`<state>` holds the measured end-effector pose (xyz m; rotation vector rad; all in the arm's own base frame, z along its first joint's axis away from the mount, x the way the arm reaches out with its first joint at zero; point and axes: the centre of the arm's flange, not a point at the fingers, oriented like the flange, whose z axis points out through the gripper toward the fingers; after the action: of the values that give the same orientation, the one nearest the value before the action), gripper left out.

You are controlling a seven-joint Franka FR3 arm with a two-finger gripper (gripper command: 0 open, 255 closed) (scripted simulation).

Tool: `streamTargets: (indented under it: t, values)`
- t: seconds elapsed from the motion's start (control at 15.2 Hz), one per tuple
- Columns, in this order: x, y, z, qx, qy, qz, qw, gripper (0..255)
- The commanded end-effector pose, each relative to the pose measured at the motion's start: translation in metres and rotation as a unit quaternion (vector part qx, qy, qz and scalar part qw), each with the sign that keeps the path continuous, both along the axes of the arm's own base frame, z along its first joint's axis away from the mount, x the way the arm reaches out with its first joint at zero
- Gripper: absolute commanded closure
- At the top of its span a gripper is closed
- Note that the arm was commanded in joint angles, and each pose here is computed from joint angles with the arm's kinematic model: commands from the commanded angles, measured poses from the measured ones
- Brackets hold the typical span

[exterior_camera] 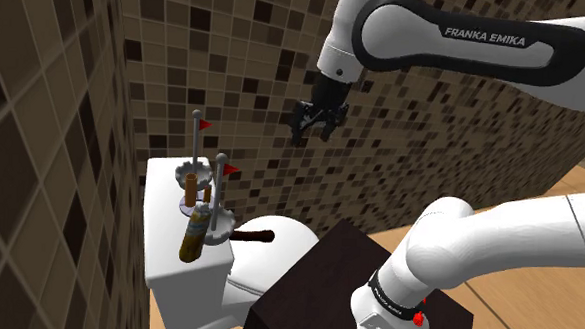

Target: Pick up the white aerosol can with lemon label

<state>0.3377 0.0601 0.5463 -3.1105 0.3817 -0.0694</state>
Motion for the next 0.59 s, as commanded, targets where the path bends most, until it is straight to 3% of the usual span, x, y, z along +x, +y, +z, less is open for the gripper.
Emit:
streamTargets:
  t: [0.0, 0.26, 0.53]
  values:
    - [0.006, 0.019, -0.019, 0.001, 0.003, -0.032, 0.9995, 0]
    - [0.023, 0.057, -0.052, 0.002, 0.009, -0.091, 0.9958, 0]
    - [0.044, 0.094, -0.085, 0.003, 0.016, -0.150, 0.9885, 0]
